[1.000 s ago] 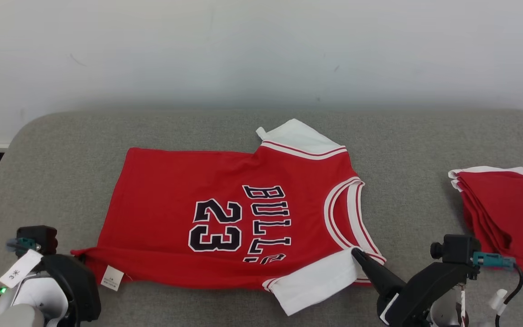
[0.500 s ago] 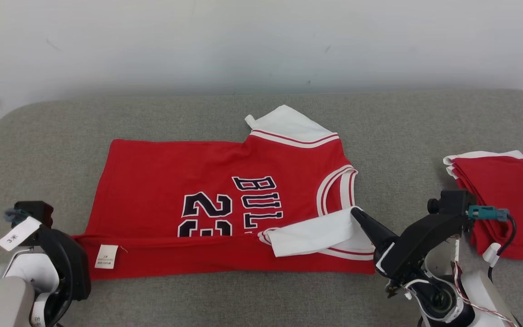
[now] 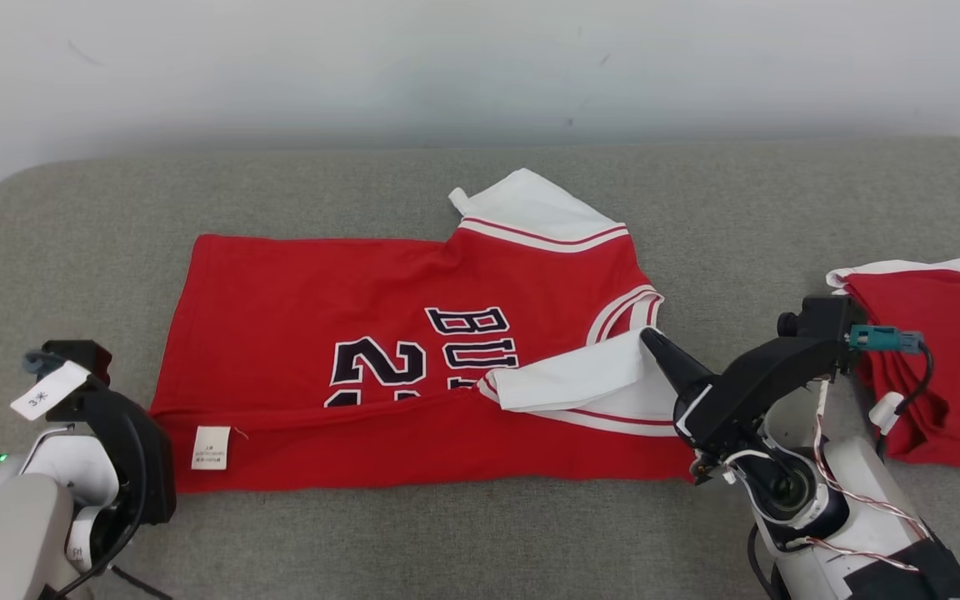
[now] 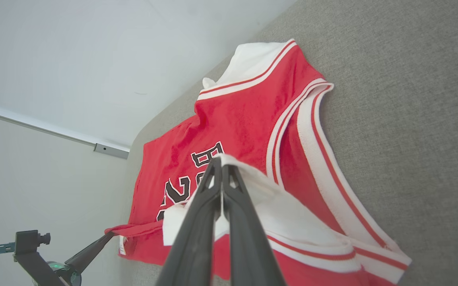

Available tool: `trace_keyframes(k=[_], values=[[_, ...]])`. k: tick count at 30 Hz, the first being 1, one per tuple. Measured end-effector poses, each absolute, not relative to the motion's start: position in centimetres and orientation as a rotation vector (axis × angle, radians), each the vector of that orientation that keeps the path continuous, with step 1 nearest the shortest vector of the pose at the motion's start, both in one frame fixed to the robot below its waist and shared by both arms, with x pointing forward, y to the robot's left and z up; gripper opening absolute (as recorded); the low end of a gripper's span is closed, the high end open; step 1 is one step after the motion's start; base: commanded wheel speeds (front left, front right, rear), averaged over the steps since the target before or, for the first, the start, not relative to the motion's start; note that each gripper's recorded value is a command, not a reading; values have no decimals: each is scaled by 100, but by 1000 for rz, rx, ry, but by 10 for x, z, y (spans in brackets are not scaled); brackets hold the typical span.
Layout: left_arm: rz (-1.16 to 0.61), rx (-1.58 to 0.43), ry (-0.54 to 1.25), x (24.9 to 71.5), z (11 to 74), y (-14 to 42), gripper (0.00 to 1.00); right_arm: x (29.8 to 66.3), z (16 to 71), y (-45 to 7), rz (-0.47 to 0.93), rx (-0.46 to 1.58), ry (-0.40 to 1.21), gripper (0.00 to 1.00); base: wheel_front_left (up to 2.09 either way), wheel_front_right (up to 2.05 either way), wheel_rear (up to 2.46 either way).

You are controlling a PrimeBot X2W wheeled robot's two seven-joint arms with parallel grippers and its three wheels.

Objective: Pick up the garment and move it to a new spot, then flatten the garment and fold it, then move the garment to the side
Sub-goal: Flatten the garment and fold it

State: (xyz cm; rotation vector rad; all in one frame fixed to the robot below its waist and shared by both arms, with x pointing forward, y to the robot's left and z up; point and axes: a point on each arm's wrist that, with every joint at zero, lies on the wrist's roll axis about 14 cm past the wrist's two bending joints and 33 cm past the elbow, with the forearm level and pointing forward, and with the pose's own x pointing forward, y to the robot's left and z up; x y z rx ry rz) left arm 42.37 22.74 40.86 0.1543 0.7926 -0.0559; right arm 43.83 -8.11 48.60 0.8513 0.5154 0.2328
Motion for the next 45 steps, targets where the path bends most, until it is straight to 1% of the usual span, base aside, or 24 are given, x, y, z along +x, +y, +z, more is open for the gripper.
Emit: trace_keyframes(k=[4, 5, 6, 7, 8, 13, 16, 21, 24, 28, 32, 40, 45], values=[[-57, 153, 785, 428, 410, 227, 0, 442, 480, -73, 238, 850, 528, 0, 0, 0, 0], [-58, 151, 772, 431, 412, 226, 15, 442, 477, -71, 239, 850, 535, 0, 0, 0, 0], [-58, 149, 761, 434, 414, 225, 75, 442, 475, -69, 240, 852, 541, 29, 0, 0, 0], [-57, 146, 750, 437, 417, 225, 100, 443, 474, -66, 246, 848, 546, 98, 0, 0, 0], [-53, 146, 740, 439, 418, 226, 100, 445, 475, -63, 251, 849, 543, 100, 0, 0, 0], [-30, 148, 728, 439, 417, 234, 100, 463, 501, -55, 283, 873, 451, 100, 0, 0, 0], [-18, 152, 708, 440, 419, 237, 100, 468, 510, -56, 286, 879, 402, 100, 0, 0, 0], [-12, 170, 656, 441, 427, 240, 100, 470, 528, -57, 313, 799, 299, 100, 0, 0, 0], [-23, 187, 635, 434, 425, 238, 100, 466, 535, -66, 333, 628, 235, 100, 0, 0, 0], [-54, 208, 653, 421, 412, 228, 100, 447, 511, -78, 333, 461, 265, 100, 0, 0, 0], [-63, 210, 655, 417, 405, 222, 100, 430, 487, -92, 300, 401, 300, 100, 0, 0, 0], [-50, 205, 670, 411, 394, 222, 100, 405, 454, -118, 194, 402, 358, 100, 0, 0, 0], [-60, 202, 680, 409, 387, 218, 100, 400, 437, -131, 141, 391, 397, 100, 0, 0, 0]])
